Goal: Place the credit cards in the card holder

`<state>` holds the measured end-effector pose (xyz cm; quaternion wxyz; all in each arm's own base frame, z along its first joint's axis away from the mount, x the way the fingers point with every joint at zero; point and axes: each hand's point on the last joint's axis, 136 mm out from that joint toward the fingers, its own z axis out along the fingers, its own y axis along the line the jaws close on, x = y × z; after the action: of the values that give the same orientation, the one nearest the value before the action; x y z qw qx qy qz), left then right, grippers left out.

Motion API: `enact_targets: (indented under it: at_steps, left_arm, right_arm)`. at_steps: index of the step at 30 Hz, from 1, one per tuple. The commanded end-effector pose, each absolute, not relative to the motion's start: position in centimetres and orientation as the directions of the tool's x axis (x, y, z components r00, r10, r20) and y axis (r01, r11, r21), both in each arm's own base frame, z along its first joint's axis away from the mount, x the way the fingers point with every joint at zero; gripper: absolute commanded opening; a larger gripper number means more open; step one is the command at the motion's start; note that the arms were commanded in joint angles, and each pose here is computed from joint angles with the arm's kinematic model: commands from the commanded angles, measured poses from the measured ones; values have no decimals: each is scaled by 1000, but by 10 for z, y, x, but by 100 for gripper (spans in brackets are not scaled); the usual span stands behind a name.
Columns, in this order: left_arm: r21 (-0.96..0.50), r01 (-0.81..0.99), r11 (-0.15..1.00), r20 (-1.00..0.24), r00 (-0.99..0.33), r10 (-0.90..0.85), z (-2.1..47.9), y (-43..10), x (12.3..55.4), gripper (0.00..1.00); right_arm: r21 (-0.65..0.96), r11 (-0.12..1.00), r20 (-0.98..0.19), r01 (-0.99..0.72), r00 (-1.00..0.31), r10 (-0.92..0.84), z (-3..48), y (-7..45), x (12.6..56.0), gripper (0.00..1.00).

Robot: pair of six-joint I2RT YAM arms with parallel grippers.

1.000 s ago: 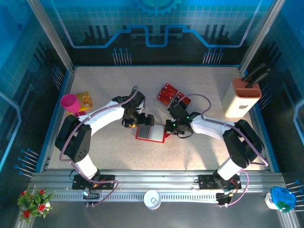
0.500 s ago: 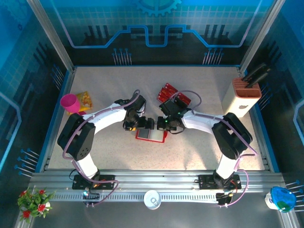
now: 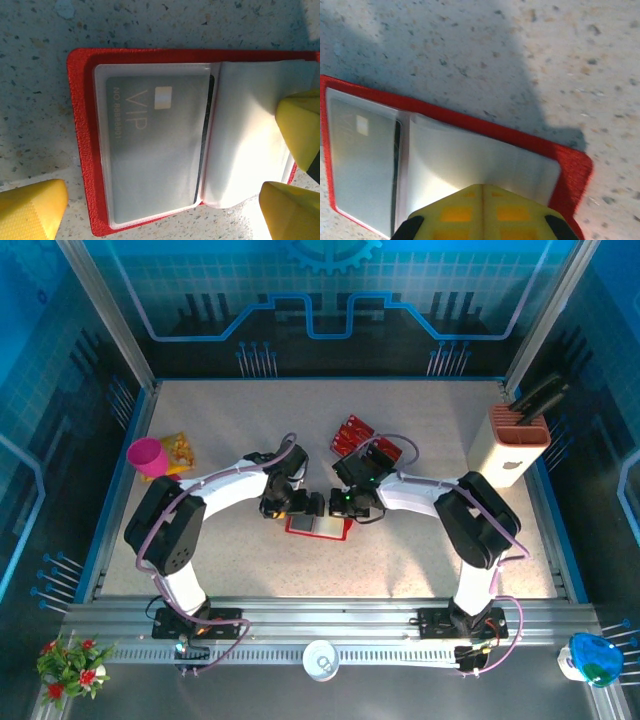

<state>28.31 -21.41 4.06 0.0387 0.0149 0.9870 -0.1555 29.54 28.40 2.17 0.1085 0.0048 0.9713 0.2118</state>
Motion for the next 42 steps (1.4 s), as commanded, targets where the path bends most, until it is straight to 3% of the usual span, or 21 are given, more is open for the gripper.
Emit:
enact_targets:
  at_steps: [1,16,23,29,35,39,42]
  left_arm:
    - [-304,71,950,-76,-996,50,34,-218,278,99]
    - [-228,72,971,-35,-997,66,4,-205,263,99]
    - [-212,66,975,-21,-998,63,-3,-199,257,99]
    - [-222,60,973,-22,-998,56,-4,-201,257,99]
    - [-226,61,972,-18,-998,59,-5,-202,256,96]
    - [-229,63,971,-25,-998,59,-1,-202,257,97]
    - [-245,67,967,-46,-997,58,8,-205,261,99]
  right_arm:
    - [424,905,-153,-24,-987,45,7,294,285,0]
    - [487,873,-128,31,-986,107,9,300,285,0]
    - [522,852,-179,43,-971,158,35,290,295,0]
    - [523,849,-197,72,-959,202,43,275,295,24]
    - [516,852,-179,87,-962,207,36,274,294,31]
    - [513,854,-184,82,-962,203,36,274,294,26]
    - [497,865,-198,68,-962,189,38,271,295,9]
